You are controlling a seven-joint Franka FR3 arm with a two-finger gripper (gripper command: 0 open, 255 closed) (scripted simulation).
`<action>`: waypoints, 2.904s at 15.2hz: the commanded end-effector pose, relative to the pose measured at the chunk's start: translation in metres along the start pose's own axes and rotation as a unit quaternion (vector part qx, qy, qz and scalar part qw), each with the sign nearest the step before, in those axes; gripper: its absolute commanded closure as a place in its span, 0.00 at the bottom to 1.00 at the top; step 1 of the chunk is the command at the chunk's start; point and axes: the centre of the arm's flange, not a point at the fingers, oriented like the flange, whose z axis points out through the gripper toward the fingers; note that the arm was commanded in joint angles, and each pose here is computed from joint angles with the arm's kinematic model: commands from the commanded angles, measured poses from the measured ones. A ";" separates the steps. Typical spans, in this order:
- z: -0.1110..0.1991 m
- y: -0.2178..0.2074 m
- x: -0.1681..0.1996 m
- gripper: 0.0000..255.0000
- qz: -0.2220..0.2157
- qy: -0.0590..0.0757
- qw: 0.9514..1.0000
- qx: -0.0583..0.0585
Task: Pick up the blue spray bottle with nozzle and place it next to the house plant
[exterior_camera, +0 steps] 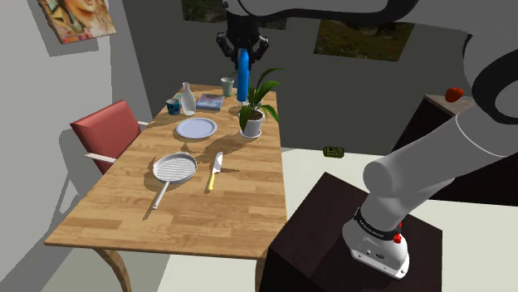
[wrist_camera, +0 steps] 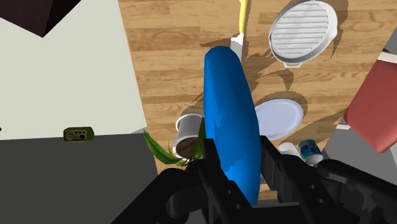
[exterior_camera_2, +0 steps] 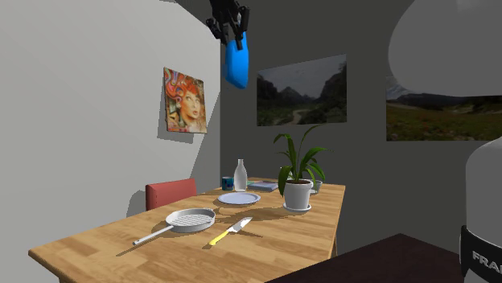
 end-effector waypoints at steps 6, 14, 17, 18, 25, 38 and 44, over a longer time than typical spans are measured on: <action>0.041 0.017 0.081 1.00 0.000 0.000 1.000 0.000; 0.088 0.035 0.174 1.00 0.000 0.000 1.000 0.000; 0.105 0.041 0.209 1.00 0.000 0.000 1.000 0.000; 0.111 0.043 0.221 1.00 0.000 0.000 1.000 0.000; 0.152 0.059 0.302 1.00 0.000 0.000 1.000 0.000; 0.218 0.068 0.328 1.00 0.000 0.000 1.000 0.000; 0.246 0.068 0.314 1.00 0.000 0.000 1.000 0.000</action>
